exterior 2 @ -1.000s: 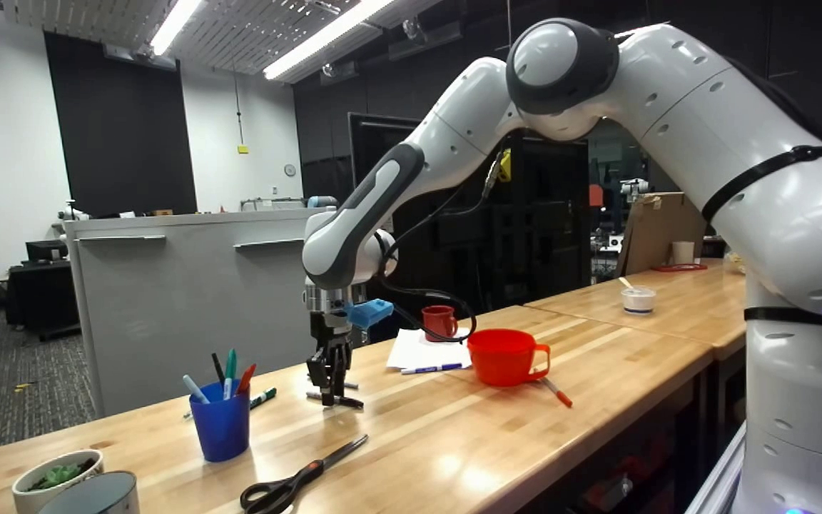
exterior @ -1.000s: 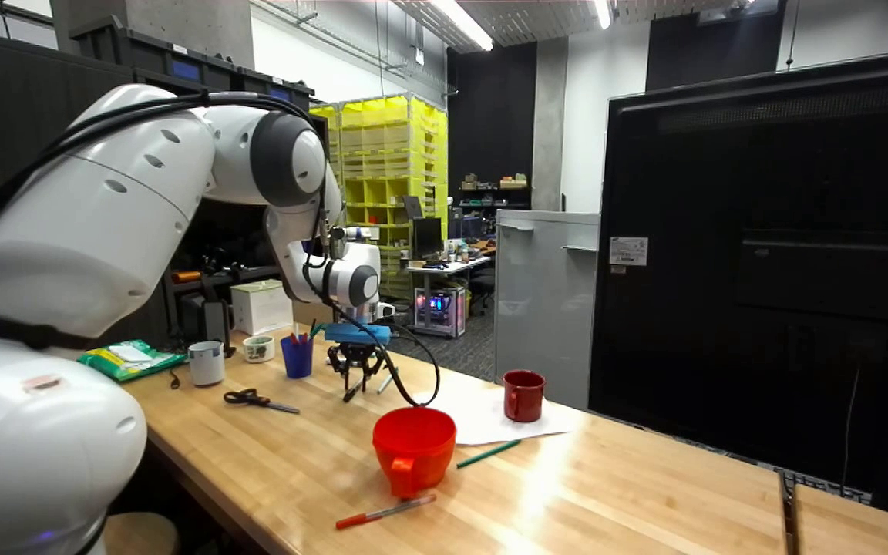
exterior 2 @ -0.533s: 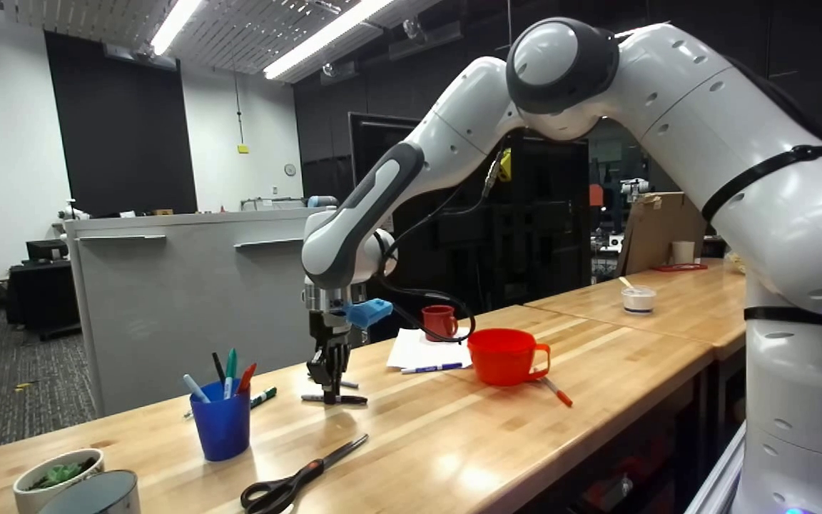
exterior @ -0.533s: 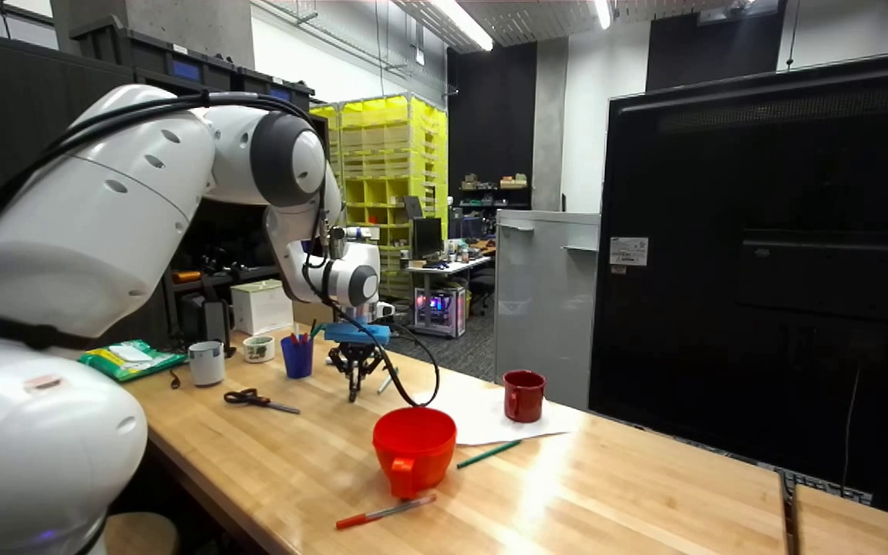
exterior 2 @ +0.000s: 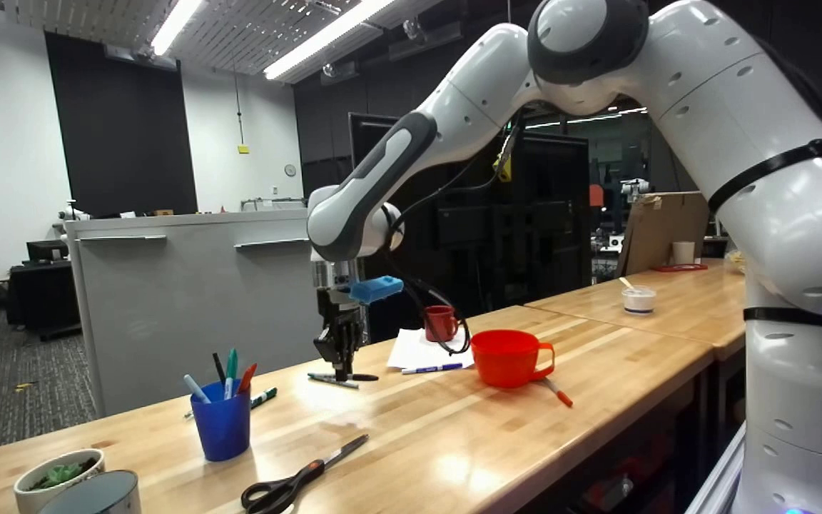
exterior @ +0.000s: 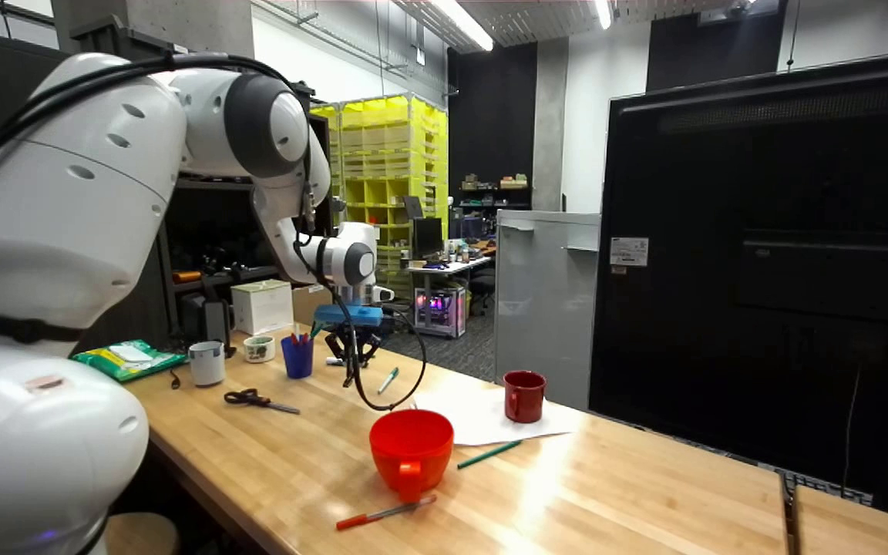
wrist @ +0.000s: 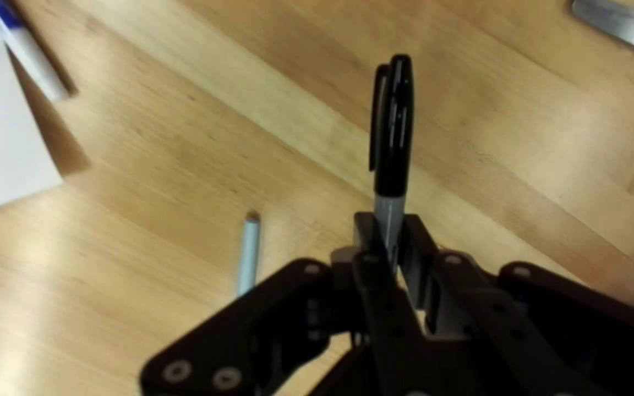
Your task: Pick the black marker and move it to the right of the red mug
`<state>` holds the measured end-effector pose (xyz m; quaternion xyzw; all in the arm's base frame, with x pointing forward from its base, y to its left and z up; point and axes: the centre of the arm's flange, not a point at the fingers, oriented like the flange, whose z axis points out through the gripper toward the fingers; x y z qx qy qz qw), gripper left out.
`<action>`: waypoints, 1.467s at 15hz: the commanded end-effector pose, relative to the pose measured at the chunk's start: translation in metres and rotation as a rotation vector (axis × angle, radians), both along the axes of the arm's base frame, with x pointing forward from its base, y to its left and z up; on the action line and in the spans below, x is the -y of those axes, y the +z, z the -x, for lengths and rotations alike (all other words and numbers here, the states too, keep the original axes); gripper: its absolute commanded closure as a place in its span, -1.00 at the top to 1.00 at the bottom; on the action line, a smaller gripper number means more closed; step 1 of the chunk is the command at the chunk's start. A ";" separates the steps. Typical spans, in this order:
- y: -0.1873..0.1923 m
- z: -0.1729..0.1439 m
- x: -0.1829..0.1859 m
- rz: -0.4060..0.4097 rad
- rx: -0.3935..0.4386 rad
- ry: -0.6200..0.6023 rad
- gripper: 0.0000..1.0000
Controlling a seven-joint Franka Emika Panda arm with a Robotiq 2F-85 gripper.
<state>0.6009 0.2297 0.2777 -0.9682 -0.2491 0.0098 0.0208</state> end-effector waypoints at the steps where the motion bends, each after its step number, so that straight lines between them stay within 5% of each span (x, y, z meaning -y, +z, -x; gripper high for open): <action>1: 0.057 0.043 0.027 0.079 -0.007 -0.118 -0.93; 3: 0.075 0.054 0.039 0.103 -0.008 -0.170 -0.93; 4: 0.051 0.025 0.027 0.063 -0.010 -0.123 -0.93; 5: 0.058 0.028 0.030 0.067 -0.005 -0.130 -0.73; 22: 0.047 0.024 0.028 0.065 -0.015 -0.128 -0.73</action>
